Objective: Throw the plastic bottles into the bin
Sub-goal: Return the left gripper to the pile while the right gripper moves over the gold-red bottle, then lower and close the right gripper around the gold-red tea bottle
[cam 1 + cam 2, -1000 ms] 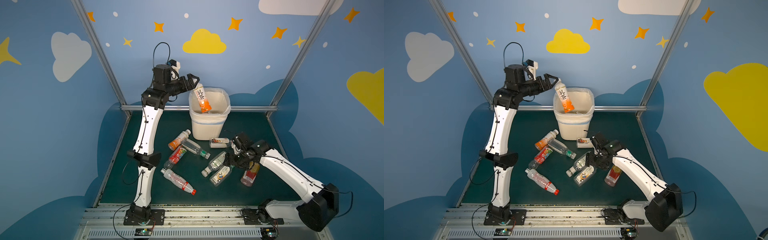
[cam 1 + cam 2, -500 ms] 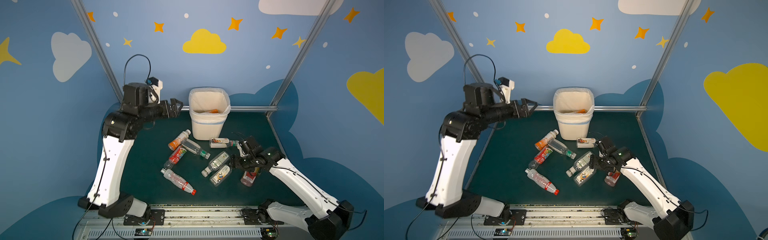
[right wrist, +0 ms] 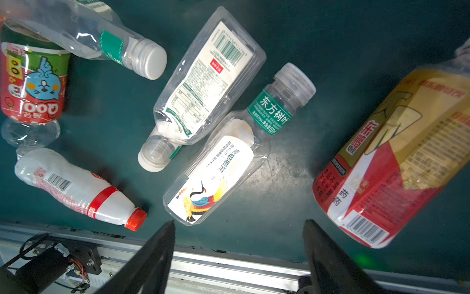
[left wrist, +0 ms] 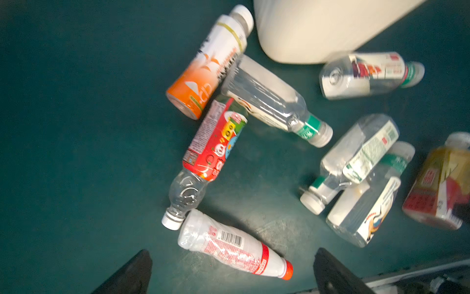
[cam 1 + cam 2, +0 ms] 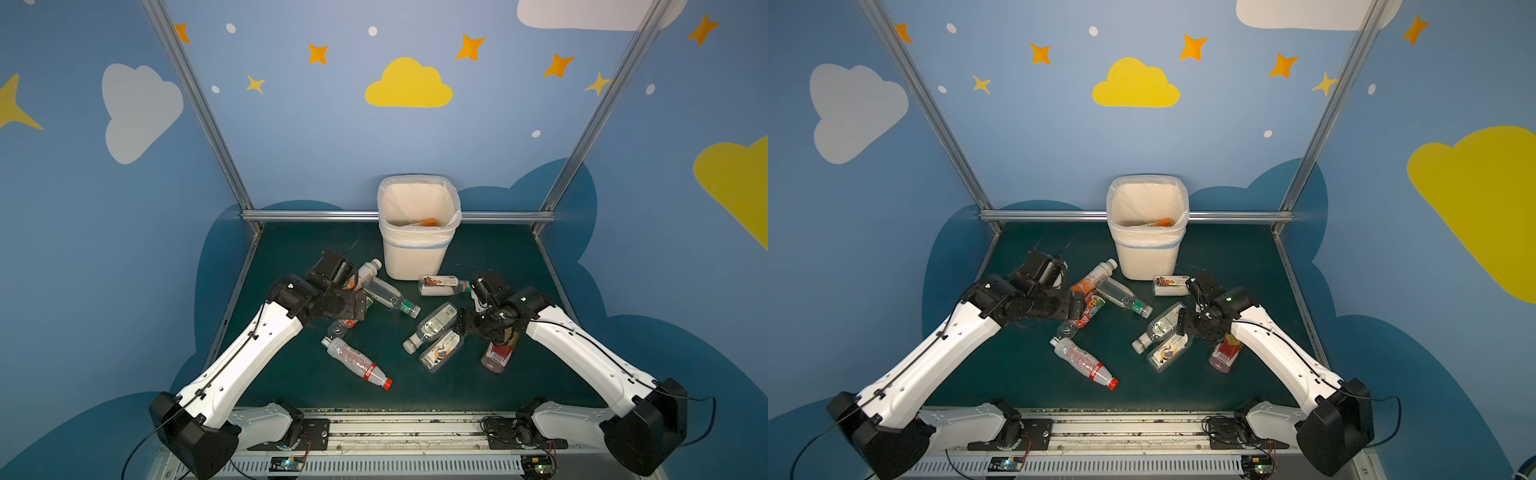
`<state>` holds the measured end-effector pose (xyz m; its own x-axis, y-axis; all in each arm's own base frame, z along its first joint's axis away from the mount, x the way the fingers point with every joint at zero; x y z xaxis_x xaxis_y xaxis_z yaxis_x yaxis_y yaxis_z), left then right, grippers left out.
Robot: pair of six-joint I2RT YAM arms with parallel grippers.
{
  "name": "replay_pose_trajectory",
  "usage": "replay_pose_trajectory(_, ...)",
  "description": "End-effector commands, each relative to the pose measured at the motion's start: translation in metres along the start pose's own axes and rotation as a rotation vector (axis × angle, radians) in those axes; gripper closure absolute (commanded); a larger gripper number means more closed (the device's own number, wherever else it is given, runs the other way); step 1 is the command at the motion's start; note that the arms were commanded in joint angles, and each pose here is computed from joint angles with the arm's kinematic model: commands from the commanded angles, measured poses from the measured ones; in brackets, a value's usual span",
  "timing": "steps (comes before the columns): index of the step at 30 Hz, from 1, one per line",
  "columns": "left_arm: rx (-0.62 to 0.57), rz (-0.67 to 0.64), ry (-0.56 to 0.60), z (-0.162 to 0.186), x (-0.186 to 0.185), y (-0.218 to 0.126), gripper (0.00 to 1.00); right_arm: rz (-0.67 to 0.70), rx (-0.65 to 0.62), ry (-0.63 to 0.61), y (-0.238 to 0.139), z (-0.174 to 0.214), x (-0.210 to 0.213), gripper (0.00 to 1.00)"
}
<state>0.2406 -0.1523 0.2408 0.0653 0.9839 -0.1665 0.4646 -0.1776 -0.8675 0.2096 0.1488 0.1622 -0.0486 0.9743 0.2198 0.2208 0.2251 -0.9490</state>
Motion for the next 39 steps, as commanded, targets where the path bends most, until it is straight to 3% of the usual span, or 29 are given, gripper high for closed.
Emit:
replay_pose_trajectory(1,-0.105,-0.044,0.036,-0.013,-0.015,-0.004,0.0,0.005,0.014,0.017,-0.004,0.002,-0.002,0.2)
replay_pose_trajectory(9,-0.155,-0.001,0.071,-0.026,-0.031,-0.006,0.0,0.15,0.015,0.132,-0.021,0.022,-0.054,0.2)
replay_pose_trajectory(15,-0.105,0.018,0.075,-0.014,-0.032,0.006,0.0,0.182,-0.011,0.312,-0.024,0.048,-0.106,0.2)
replay_pose_trajectory(20,-0.091,0.022,0.086,-0.011,-0.033,0.009,0.0,0.14,-0.037,0.434,-0.025,0.052,-0.124,0.2)
replay_pose_trajectory(28,-0.083,0.016,0.108,-0.012,-0.035,0.011,0.0,0.094,0.0,0.502,-0.003,0.037,-0.128,0.2)
replay_pose_trajectory(39,-0.107,-0.03,0.097,-0.007,-0.017,0.004,0.0,0.109,0.052,0.497,0.019,0.017,-0.135,0.2)
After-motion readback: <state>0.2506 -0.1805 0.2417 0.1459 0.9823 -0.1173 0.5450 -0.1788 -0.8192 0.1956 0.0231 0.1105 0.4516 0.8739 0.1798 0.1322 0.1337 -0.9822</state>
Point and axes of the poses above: each gripper's point midway between its finger pads, its own y axis out along the fingers, its own x axis along the line the jaws close on, z = x × y, the point moved 2 cm from there along -y, back along the fingers, and after that the axes turned 5 degrees about -y, right-handed, at the moved point
